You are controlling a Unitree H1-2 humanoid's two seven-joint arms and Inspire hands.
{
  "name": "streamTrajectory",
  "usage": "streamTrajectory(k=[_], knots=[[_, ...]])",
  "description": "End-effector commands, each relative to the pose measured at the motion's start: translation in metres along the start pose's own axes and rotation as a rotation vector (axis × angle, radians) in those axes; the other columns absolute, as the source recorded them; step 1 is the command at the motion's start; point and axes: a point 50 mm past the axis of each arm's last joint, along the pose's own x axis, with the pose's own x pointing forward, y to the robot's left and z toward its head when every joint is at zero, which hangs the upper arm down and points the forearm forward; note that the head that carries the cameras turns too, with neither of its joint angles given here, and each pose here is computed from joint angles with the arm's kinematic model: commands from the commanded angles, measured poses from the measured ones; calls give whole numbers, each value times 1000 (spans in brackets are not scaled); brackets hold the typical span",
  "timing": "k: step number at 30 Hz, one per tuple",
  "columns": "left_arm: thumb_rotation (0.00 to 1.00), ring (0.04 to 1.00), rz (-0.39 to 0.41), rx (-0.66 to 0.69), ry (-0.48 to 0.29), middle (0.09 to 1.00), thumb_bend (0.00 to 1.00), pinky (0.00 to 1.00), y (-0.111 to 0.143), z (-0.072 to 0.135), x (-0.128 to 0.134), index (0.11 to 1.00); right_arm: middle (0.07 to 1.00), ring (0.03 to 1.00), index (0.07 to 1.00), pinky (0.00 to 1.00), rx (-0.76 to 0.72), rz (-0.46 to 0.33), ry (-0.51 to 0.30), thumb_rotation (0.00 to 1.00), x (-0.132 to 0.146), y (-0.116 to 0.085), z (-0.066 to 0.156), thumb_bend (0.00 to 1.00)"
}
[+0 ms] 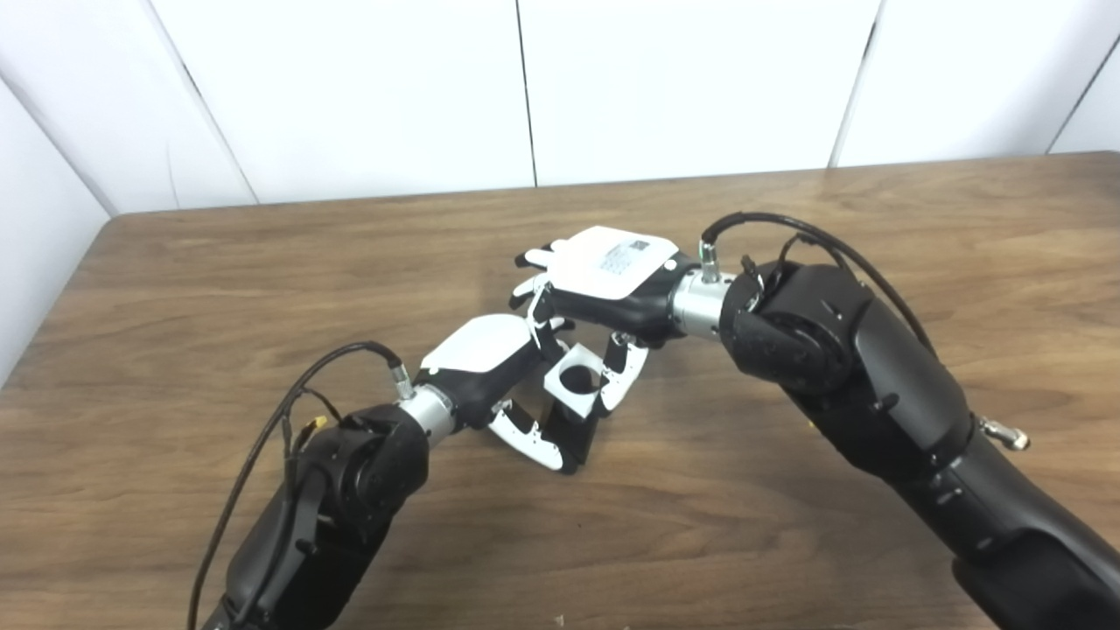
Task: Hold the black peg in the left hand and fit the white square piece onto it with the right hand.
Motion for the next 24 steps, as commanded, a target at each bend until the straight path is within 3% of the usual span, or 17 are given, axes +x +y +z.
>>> streamTrajectory(k=[1,24], knots=[[303,1000,26,46,-8,982,849,1000,15,3,1,629,879,1000,490,1000,-34,-68,-23,139,1,-18,4,519],[301,1000,30,47,-14,982,858,1000,14,6,-2,635,886,1000,490,1000,-23,-84,-7,145,5,-12,-8,520]])
